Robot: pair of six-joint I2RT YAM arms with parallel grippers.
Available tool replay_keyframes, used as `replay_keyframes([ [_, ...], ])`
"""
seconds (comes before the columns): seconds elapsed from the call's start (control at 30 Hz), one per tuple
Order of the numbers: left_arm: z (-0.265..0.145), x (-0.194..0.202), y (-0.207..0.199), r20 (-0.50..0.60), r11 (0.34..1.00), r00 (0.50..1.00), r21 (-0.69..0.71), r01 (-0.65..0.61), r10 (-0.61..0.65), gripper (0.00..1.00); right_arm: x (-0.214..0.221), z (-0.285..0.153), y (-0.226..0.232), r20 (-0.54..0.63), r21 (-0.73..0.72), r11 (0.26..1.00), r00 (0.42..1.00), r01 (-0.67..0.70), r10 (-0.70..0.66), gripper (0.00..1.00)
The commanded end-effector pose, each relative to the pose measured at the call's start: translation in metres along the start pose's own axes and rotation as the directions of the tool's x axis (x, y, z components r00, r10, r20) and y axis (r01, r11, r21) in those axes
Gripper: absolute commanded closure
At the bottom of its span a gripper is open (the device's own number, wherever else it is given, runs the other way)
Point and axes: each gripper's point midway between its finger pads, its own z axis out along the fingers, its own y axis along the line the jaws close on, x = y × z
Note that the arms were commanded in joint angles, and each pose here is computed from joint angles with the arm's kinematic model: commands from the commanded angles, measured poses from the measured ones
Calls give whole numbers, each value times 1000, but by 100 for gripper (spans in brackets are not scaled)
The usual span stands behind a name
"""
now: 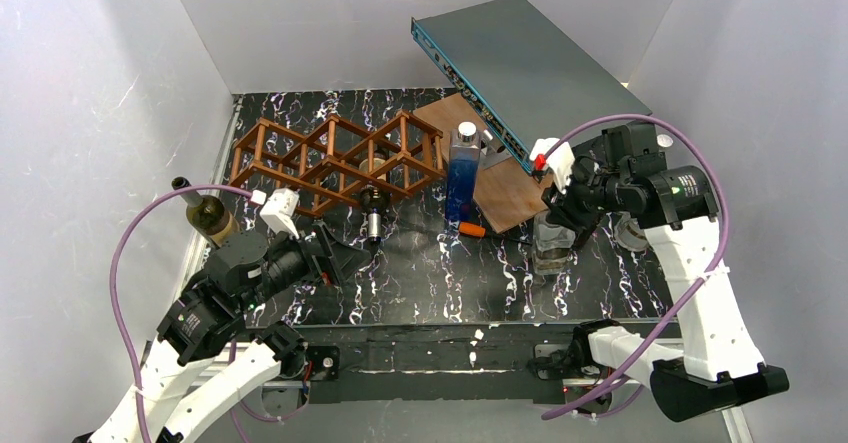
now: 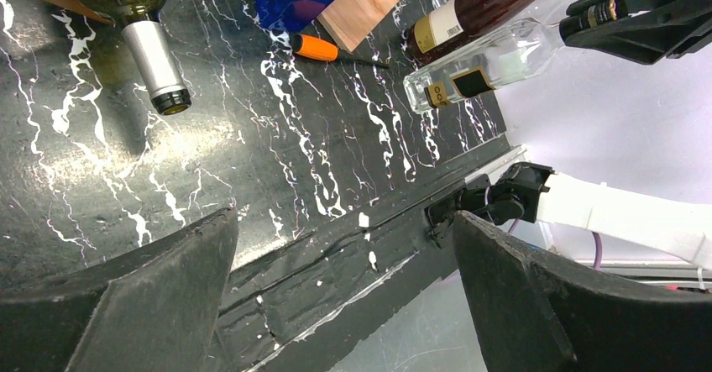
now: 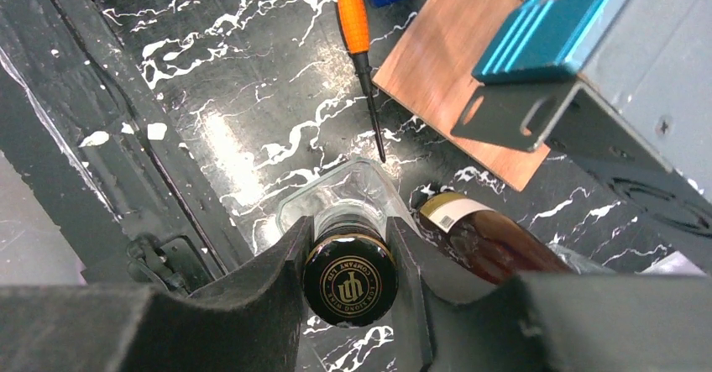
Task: Take the wine bottle off the wine rack
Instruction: Pick up the wine bottle from the wine rack, then place the wine bottle at the center of the board.
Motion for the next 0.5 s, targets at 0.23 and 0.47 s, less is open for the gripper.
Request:
replay_keyframes([
  [0.23,-1,5,-2,-12,999,999,35,-31,31,2,-6,-22,-35,40,202,978,998,-53,46,99],
  [0.47,1,10,0,-26,999,999,37,-27,28,2,9,-20,-51,10,267,956,993,-118,120,99],
])
